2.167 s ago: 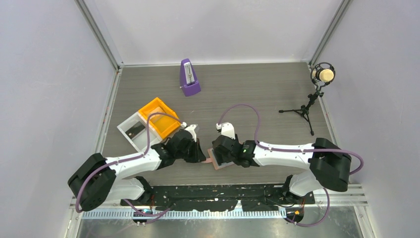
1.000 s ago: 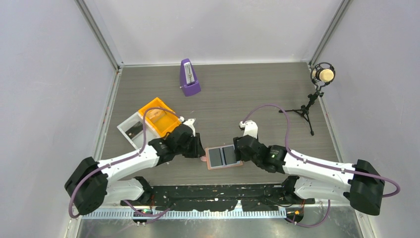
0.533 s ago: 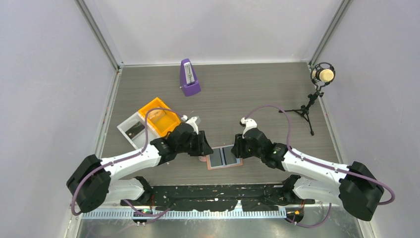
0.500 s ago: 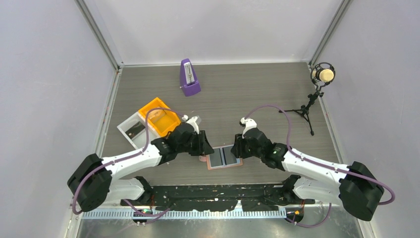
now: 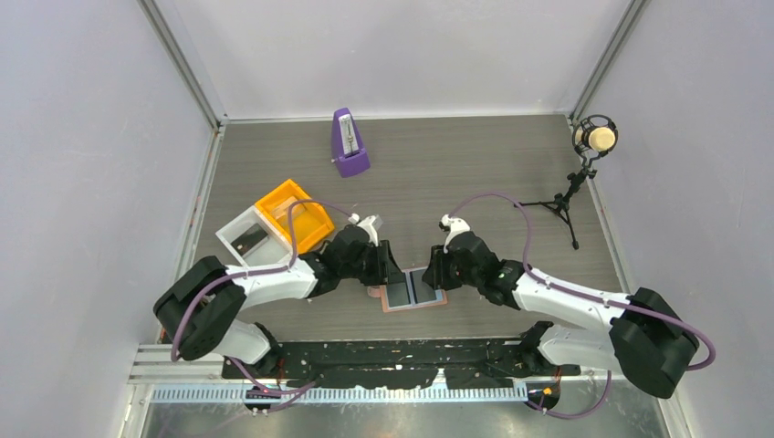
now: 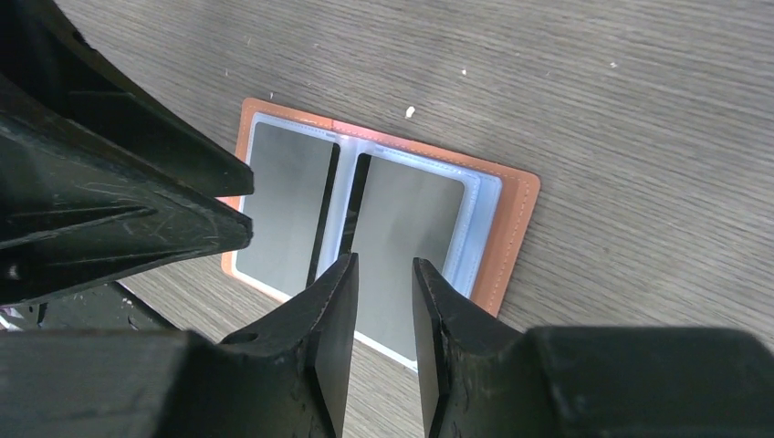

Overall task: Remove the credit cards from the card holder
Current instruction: Remove the credit card from the card holder.

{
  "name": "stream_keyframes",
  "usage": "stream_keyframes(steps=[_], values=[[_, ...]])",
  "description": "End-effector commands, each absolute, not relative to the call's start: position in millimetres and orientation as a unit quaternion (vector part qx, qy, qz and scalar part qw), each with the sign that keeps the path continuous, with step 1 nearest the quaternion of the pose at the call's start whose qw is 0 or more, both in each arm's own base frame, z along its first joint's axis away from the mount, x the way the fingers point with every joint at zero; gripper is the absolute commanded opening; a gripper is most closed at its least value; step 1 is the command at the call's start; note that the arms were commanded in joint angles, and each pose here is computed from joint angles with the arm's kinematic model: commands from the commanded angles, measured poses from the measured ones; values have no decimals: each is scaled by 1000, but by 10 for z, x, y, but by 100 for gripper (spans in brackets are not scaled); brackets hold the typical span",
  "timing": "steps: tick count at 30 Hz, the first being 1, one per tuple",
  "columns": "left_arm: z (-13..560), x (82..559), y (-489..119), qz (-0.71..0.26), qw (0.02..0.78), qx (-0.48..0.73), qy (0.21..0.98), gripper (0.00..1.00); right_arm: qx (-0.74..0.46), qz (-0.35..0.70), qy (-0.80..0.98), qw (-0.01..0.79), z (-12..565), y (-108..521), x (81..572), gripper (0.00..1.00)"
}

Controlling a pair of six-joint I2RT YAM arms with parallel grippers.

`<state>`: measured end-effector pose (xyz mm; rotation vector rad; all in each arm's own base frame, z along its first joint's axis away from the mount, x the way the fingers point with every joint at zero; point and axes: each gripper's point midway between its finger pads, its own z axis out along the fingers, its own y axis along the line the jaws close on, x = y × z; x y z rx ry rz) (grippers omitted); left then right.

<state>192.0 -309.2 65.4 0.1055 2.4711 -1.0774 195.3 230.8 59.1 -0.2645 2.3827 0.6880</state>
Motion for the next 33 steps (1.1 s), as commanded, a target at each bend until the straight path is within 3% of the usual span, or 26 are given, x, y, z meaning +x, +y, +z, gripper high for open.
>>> stream_keyframes(steps=[1, 10, 22, 33], values=[[845, 2013, -3311, -431, 236, 44, 870, 40, -93, 295, 896, 319, 620, 2421, 1992, 35], [748, 2013, -3287, -408, 239, 26, 881, 40, -67, 268, 917, 288, 281, 2251, 1890, 31], [722, 2004, -3318, -383, 237, 9, 893, 42, -60, 264, 921, 280, 194, 2154, 1799, 31], [506, 1956, -3412, -379, 229, 14, 896, 42, -55, 280, 920, 270, 123, 2175, 1737, 25]])
